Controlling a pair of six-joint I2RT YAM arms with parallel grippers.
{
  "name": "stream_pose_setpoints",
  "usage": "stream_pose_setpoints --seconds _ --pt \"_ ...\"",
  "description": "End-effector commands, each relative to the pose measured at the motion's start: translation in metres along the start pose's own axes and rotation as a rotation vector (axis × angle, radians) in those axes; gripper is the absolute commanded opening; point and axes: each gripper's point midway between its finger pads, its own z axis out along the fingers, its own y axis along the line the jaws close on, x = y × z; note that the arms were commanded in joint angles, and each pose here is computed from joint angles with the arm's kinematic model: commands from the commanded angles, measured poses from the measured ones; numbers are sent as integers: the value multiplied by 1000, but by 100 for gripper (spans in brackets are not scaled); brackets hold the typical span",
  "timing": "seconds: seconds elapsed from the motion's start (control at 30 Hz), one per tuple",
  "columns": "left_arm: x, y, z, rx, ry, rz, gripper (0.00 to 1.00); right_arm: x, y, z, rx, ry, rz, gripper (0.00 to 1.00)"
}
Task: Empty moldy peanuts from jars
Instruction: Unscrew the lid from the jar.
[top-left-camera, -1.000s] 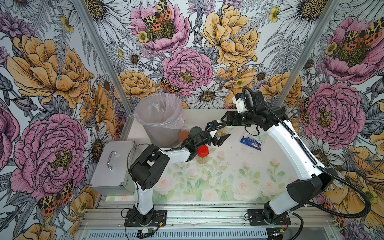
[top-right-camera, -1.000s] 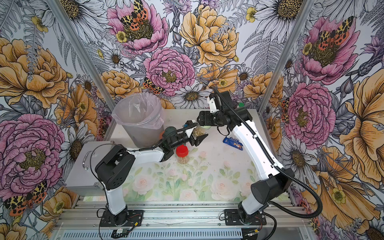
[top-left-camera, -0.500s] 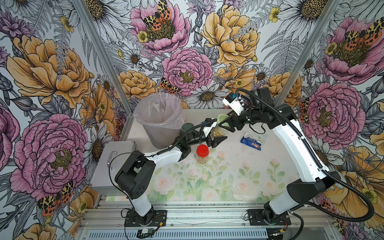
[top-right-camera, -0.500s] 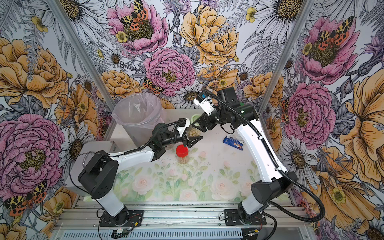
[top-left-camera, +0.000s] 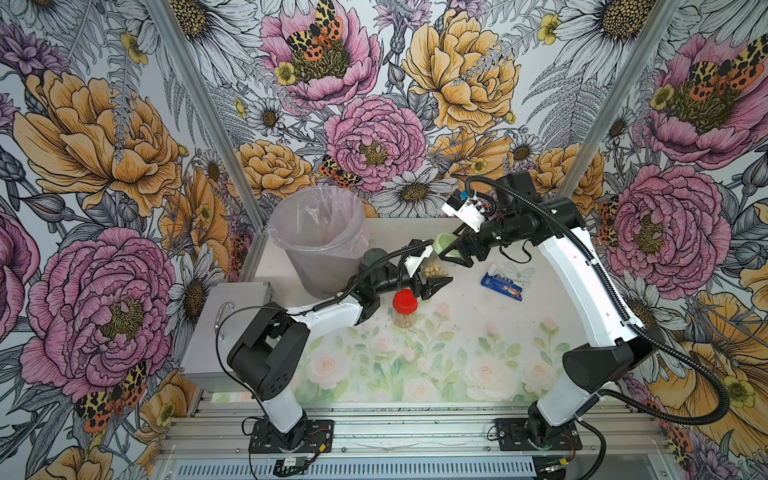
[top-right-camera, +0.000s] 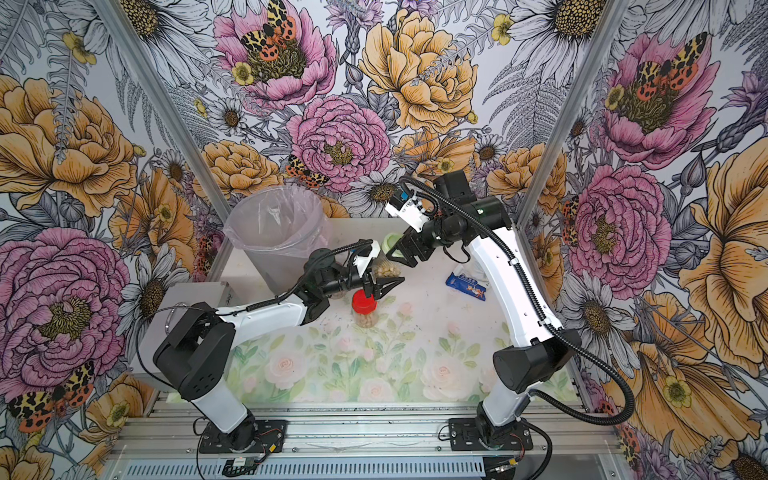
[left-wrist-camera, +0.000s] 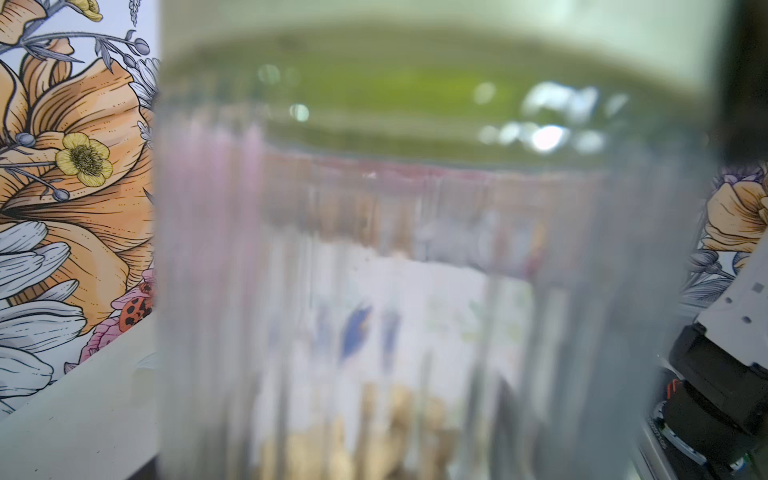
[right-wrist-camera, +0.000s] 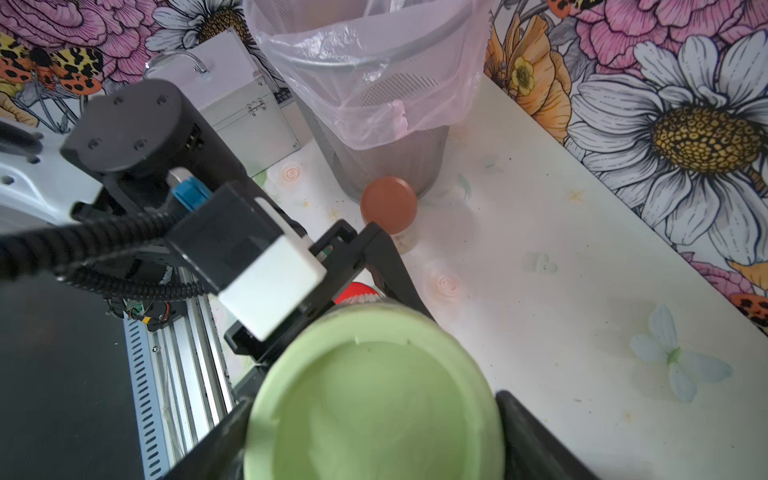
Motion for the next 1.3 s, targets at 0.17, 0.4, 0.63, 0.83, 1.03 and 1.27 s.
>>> stream_pose_setpoints --seconds 0.17,0.4,0.63,0.83,1.03,1.27 --pt "-80 -4 -17 -7 -212 142 40 7 -10 -18 48 -19 28 96" --pt "-75 5 -14 -43 -199 143 40 3 2 -46 71 -89 21 99" --pt "-61 14 -9 -139 -148 194 40 -23 -24 -97 325 -332 433 92" --pt "-46 6 5 -239 -56 336 40 -16 -21 -73 395 -377 850 94" --pt "-37 7 13 -245 -39 334 40 -18 -24 -64 494 -409 881 96" --pt "-35 11 14 -246 -33 329 39 -10 -32 -45 522 -355 879 97"
